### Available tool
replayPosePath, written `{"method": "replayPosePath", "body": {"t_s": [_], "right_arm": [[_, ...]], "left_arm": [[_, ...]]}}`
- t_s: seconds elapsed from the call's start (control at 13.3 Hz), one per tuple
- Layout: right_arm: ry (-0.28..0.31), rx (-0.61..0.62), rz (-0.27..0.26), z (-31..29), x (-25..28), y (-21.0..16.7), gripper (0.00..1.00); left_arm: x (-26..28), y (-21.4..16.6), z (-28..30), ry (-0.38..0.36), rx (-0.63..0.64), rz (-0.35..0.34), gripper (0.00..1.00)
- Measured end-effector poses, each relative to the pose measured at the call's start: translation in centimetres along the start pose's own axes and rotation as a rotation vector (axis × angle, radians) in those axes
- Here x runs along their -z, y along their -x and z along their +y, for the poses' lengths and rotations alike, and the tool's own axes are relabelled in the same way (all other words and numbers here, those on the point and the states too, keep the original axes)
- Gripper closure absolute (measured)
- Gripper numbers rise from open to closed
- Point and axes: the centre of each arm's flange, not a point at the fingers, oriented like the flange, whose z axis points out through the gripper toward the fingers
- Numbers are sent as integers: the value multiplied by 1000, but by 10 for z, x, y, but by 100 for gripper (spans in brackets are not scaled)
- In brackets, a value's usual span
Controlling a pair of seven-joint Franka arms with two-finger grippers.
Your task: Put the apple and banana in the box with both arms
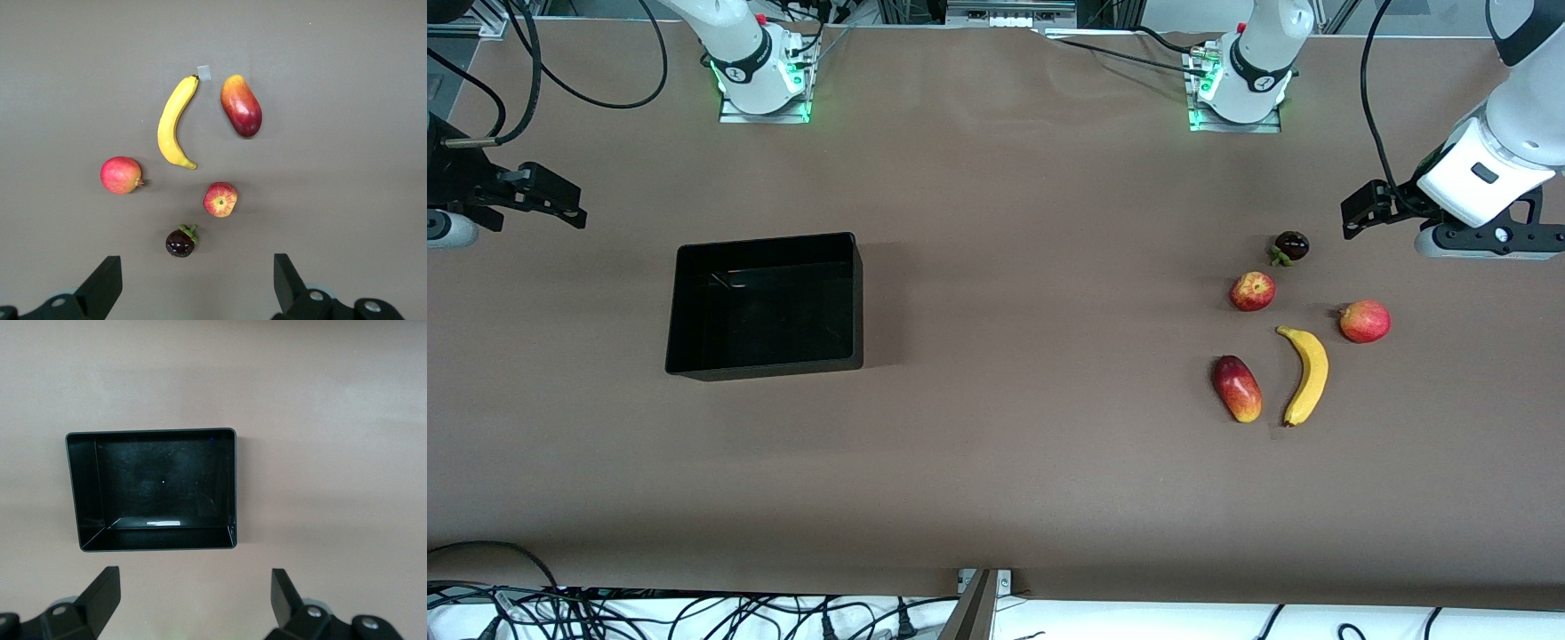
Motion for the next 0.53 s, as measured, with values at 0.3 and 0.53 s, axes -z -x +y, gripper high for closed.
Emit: {"method": "replayPosePath", "body": {"t_s": [0.3, 0.53], "right_arm": [[0, -1, 0, 1, 0, 0, 0], [4, 1, -3, 0, -1, 0, 0]], "left_arm": [[0, 0, 0, 0, 0, 0, 0], [0, 0, 0, 0, 0, 0, 0]]}}
